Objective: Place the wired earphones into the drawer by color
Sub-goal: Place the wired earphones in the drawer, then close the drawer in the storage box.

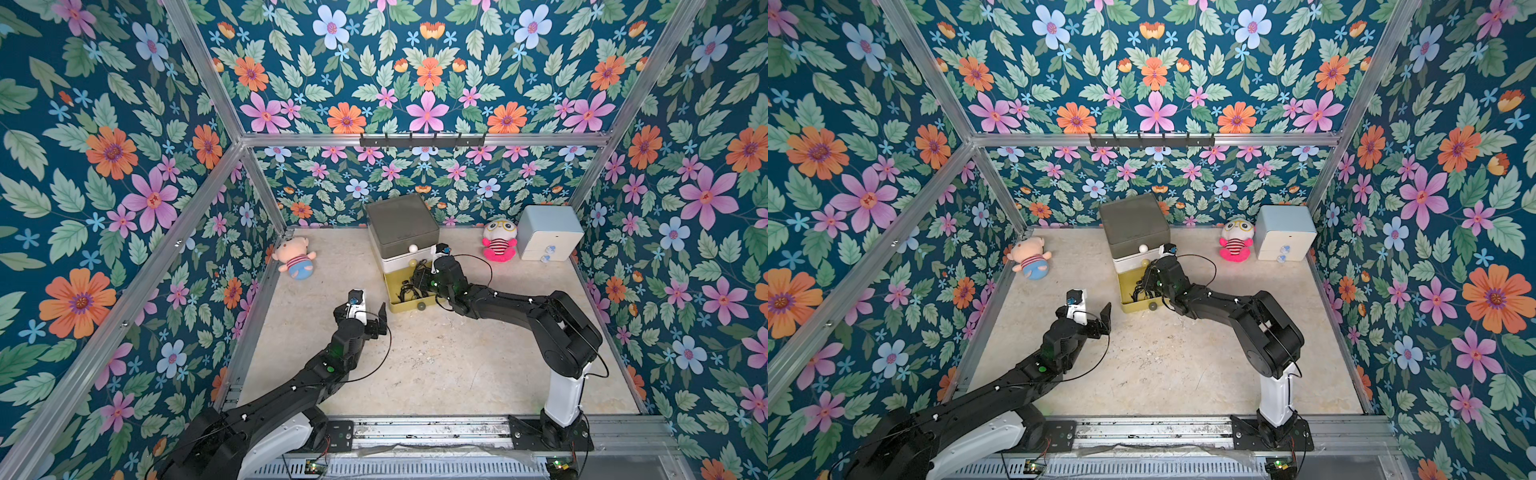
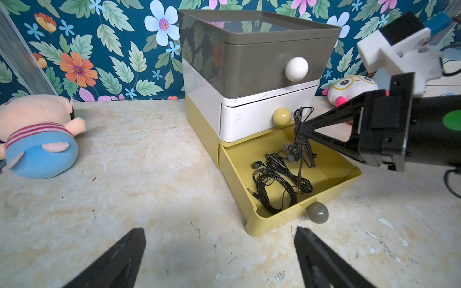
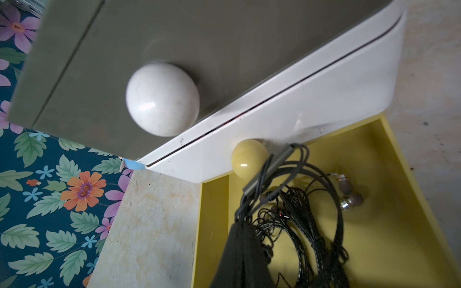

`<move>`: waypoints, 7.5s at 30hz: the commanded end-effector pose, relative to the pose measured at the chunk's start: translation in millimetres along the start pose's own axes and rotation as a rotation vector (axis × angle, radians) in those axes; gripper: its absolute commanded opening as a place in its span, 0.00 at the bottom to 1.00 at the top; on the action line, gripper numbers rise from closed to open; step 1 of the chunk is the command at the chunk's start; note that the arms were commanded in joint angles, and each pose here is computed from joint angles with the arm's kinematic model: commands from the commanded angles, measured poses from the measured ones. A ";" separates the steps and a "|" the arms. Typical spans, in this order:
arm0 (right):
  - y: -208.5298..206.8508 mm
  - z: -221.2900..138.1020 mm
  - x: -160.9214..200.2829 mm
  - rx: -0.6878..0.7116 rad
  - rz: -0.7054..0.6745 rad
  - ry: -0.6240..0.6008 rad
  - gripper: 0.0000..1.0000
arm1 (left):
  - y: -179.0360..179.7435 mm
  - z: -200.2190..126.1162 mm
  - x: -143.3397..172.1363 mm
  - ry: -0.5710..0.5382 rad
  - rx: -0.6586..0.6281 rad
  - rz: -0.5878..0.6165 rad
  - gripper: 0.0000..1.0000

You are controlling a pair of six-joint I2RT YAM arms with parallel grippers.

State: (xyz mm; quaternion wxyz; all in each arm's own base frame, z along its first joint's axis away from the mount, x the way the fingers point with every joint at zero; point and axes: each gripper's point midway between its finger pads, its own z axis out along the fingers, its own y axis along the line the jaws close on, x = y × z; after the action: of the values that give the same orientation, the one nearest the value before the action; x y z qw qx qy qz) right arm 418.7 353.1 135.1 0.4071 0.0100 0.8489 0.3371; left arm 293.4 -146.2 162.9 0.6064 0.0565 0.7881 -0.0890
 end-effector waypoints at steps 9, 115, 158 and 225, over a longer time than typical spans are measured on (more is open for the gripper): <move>4.0 -5.5 -4.1 -0.009 0.007 -0.004 0.42 | 4.0 -0.3 -4.1 -0.017 -0.023 0.008 0.99; -37.9 -16.7 66.4 0.014 0.022 0.102 0.32 | 9.9 -4.7 -7.7 -0.034 -0.046 0.003 0.99; -45.7 42.6 42.4 0.001 0.018 0.011 0.32 | 10.9 -5.6 -8.2 -0.039 -0.048 -0.001 0.99; -46.4 35.9 22.6 -0.037 0.021 -0.108 0.47 | 14.7 -7.4 -10.0 -0.048 -0.066 0.008 0.99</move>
State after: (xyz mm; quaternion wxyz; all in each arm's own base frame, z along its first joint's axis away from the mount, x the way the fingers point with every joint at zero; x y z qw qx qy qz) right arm 443.4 345.5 61.7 0.4375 0.0284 0.8305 0.3436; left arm 291.9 -133.1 171.6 0.6227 0.0419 0.7785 -0.0665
